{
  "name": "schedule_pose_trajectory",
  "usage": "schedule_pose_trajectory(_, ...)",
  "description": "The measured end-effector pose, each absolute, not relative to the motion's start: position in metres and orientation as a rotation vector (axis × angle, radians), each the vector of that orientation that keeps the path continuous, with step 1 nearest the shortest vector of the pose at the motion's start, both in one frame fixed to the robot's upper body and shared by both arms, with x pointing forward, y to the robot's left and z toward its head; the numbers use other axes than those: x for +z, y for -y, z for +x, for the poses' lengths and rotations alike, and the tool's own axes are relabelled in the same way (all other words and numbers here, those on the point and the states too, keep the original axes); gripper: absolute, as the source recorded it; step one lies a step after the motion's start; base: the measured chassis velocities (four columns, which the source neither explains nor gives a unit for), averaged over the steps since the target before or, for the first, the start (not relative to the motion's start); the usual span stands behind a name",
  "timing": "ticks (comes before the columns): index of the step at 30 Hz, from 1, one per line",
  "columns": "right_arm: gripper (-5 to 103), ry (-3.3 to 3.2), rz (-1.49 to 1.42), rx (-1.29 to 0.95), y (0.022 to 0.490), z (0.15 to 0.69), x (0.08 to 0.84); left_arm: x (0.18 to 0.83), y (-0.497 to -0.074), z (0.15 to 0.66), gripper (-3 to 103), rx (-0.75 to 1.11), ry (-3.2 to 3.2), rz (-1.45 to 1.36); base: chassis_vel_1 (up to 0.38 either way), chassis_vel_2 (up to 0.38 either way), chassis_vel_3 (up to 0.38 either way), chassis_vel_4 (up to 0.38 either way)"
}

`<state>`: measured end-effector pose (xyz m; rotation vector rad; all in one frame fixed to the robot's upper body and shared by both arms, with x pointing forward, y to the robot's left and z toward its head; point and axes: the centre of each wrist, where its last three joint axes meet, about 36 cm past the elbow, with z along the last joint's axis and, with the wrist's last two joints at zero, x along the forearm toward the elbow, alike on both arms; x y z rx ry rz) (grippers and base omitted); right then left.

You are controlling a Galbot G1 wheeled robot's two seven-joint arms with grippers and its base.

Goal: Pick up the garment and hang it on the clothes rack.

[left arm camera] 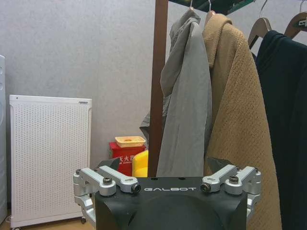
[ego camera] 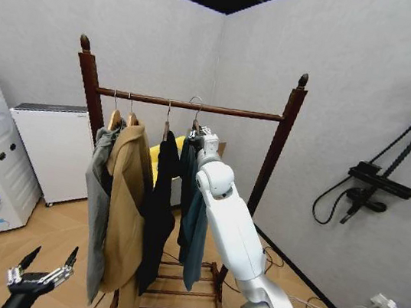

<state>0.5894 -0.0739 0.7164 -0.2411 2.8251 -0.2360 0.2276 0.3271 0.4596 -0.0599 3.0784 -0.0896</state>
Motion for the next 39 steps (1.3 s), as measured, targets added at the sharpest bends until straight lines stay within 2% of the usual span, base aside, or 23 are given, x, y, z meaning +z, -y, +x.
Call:
schedule_pose_trajectory(8, 9, -2.832, -0.272, -0.235, 0.070, 0.591, 0.710, 0.460, -0.327, 0.228, 100, -0.090, -3.078, -0.060, 0.000, 0.000, 0.000, 0.000)
schedule_pose_trajectory(10, 7, -2.832, -0.292, -0.231, 0.072, 0.592, 0.710, 0.460, -0.327, 0.228, 100, -0.090, -3.078, -0.060, 0.000, 0.000, 0.000, 0.000)
schedule_pose_trajectory(13, 20, -2.823, -0.326, -0.217, 0.075, 0.594, 0.710, 0.460, -0.327, 0.228, 100, -0.090, -3.078, -0.060, 0.000, 0.000, 0.000, 0.000)
schedule_pose_trajectory(14, 20, -2.823, -0.326, -0.217, 0.075, 0.594, 0.710, 0.460, -0.327, 0.228, 100, -0.090, -3.078, -0.060, 0.000, 0.000, 0.000, 0.000)
schedule_pose_trajectory(17, 31, -2.819, -0.337, -0.201, 0.075, 0.594, 0.710, 0.460, -0.327, 0.228, 100, -0.090, -3.078, -0.060, 0.000, 0.000, 0.000, 0.000)
schedule_pose_trajectory(18, 31, -2.819, -0.337, -0.201, 0.075, 0.594, 0.710, 0.460, -0.327, 0.228, 100, -0.090, -3.078, -0.060, 0.000, 0.000, 0.000, 0.000)
schedule_pose_trajectory(19, 42, -2.816, -0.348, -0.185, 0.076, 0.593, 0.710, 0.460, -0.327, 0.228, 100, -0.090, -3.078, -0.060, 0.000, 0.000, 0.000, 0.000)
schedule_pose_trajectory(20, 47, -2.810, -0.360, -0.170, 0.077, 0.590, 0.711, 0.460, -0.327, 0.228, 100, -0.090, -3.078, -0.060, 0.000, 0.000, 0.000, 0.000)
schedule_pose_trajectory(22, 47, -2.805, -0.368, -0.159, 0.078, 0.588, 0.712, 0.460, -0.327, 0.228, 100, -0.090, -3.078, -0.060, 0.000, 0.000, 0.000, 0.000)
schedule_pose_trajectory(25, 65, -2.775, -0.422, -0.100, 0.090, 0.567, 0.715, 0.460, -0.327, 0.228, 100, -0.090, -3.078, -0.060, 0.000, 0.000, 0.000, 0.000)
schedule_pose_trajectory(26, 65, -2.775, -0.422, -0.100, 0.090, 0.567, 0.715, 0.460, -0.327, 0.228, 100, -0.090, -3.078, -0.060, 0.000, 0.000, 0.000, 0.000)
schedule_pose_trajectory(29, 80, -2.764, -0.440, -0.067, 0.106, 0.544, 0.712, 0.460, -0.327, 0.228, 100, -0.090, -3.078, -0.060, 0.000, 0.000, 0.000, 0.000)
schedule_pose_trajectory(30, 80, -2.764, -0.440, -0.067, 0.106, 0.544, 0.712, 0.460, -0.327, 0.228, 100, -0.090, -3.078, -0.060, 0.000, 0.000, 0.000, 0.000)
schedule_pose_trajectory(32, 91, -2.789, -0.473, 0.010, 0.119, 0.523, 0.703, 0.460, -0.327, 0.228, 100, -0.090, -3.078, -0.060, 0.000, 0.000, 0.000, 0.000)
schedule_pose_trajectory(33, 91, -2.789, -0.473, 0.010, 0.119, 0.523, 0.703, 0.460, -0.327, 0.228, 100, -0.090, -3.078, -0.060, 0.000, 0.000, 0.000, 0.000)
schedule_pose_trajectory(35, 99, -2.815, -0.467, 0.050, 0.138, 0.504, 0.687, 0.460, -0.327, 0.228, 100, -0.090, -3.078, -0.059, 0.000, 0.000, 0.000, 0.000)
schedule_pose_trajectory(39, 100, -2.827, -0.428, 0.072, 0.163, 0.484, 0.673, 0.460, -0.327, 0.228, 100, -0.090, -3.078, -0.060, 0.000, 0.000, 0.000, 0.000)
